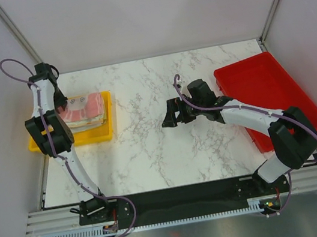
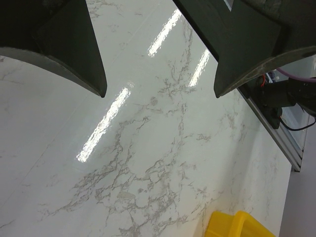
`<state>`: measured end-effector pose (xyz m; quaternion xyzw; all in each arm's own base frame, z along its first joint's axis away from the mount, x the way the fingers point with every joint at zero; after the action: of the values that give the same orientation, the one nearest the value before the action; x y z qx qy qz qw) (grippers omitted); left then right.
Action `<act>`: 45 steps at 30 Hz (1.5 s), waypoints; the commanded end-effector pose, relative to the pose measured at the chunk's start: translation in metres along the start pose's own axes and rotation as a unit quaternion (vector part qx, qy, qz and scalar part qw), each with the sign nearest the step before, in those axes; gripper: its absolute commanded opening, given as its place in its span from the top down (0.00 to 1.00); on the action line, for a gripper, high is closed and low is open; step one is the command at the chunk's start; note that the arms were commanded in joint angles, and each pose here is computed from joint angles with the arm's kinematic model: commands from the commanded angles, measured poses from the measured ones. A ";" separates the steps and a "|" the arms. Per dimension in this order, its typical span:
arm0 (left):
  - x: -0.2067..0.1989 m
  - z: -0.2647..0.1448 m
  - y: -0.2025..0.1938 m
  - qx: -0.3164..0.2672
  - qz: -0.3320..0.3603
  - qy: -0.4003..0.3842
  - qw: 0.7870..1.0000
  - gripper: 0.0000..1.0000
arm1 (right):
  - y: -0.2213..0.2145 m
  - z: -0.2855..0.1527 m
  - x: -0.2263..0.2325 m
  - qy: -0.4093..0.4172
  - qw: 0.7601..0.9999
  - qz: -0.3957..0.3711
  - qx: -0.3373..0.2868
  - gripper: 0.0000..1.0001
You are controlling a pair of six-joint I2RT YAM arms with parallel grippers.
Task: Fold and stack the towels
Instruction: Neatly place the folded towel into the bin
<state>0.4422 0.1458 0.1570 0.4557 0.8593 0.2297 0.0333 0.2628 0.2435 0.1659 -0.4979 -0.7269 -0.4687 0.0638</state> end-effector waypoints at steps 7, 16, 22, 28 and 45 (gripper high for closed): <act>-0.004 -0.035 0.018 -0.050 -0.029 -0.046 0.997 0.58 | 0.017 0.000 0.006 0.014 0.999 -0.018 -0.025 0.02; -0.016 -0.130 0.017 -0.096 -0.043 -0.203 0.973 0.13 | 0.028 -0.031 0.004 -0.034 0.997 -0.033 -0.066 0.02; -0.073 -0.200 -0.040 -0.098 0.037 -0.326 0.939 0.11 | 0.053 -0.070 0.000 -0.106 0.988 -0.003 -0.115 0.02; -0.136 -0.315 -0.144 -0.157 0.186 -0.511 0.825 0.00 | 0.071 -0.123 0.017 -0.142 0.969 0.025 -0.203 0.02; -0.103 -0.347 -0.240 -0.180 0.210 -0.670 0.689 0.00 | 0.067 -0.205 0.055 -0.127 0.941 -0.027 -0.313 0.02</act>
<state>0.2238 -0.1740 0.3466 0.6548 0.4385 0.0260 0.6151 0.2166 0.1393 0.3374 -0.5358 -0.5710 -0.5966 -0.1758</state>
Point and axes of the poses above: each gripper's point midway between its finger pads, its own z axis out along the fingers, its own x axis along the line the jaws close on, y = z × x, the point moved 7 cm from there along -z, back along the fingers, and after that the axes turned 3 degrees about -z, right-handed, at the moved point
